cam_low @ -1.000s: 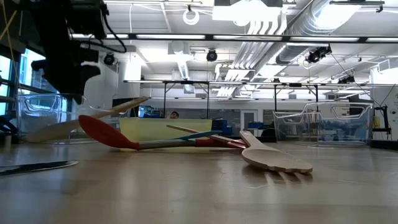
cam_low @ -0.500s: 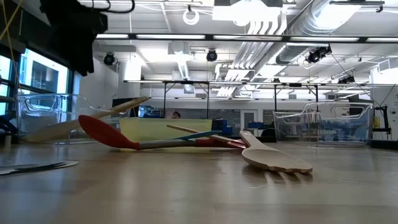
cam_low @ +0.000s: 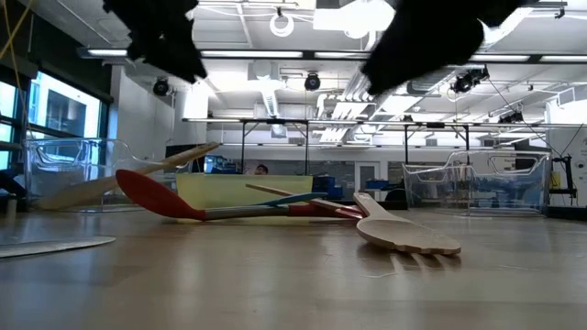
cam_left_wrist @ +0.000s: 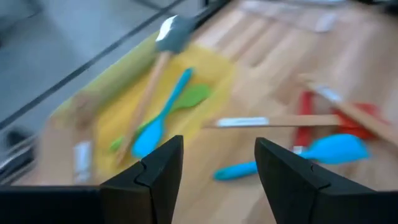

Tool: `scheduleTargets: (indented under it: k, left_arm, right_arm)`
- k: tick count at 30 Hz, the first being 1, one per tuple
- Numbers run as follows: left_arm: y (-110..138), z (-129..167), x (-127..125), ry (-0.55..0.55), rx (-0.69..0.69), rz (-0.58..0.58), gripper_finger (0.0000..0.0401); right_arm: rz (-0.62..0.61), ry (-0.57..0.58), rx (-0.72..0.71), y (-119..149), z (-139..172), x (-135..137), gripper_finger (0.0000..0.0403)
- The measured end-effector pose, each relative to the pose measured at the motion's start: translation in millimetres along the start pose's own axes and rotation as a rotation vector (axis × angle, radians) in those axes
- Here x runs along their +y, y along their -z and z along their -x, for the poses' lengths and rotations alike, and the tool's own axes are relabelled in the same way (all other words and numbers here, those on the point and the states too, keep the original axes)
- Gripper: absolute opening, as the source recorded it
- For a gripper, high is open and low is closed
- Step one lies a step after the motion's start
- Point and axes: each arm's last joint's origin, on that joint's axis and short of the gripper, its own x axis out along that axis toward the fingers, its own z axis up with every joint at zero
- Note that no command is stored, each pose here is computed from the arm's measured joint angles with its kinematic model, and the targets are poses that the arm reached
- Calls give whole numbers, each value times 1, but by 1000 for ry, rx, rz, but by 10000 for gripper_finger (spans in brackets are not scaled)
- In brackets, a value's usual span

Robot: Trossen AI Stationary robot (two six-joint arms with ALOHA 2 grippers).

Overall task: Pick & Place Kitchen Items
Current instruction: Put the yellow table knife into the right transparent bin

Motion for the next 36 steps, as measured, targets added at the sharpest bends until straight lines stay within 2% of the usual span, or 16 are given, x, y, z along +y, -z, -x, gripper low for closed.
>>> scheduleTargets:
  k: [3, 6, 9, 17, 25, 30, 36]
  left_arm:
    - [-6, 1, -7, 144, -18, -39, 193]
    - [-10, 2, -13, 290, -16, -51, 193]
    - [-10, 3, -17, 404, 15, -25, 193]
    - [-2, 18, -34, 646, 207, 228, 193]
    - [23, 59, -66, 773, 408, 440, 193]
    - [28, 79, -80, 832, 429, 607, 193]
    - [21, 98, -95, 833, 462, 670, 193]
  right_arm:
    - [46, 62, 89, 5, -4, -12, 257]
    - [117, 63, 159, 6, -7, -18, 257]
    - [199, 62, 170, 7, -7, -19, 257]
    - [363, 141, 136, 2, -12, -27, 257]
    - [517, 202, 152, -10, -25, -45, 257]
    - [496, 177, 189, -17, -35, -56, 257]
    - [461, 95, 227, -21, -42, -62, 257]
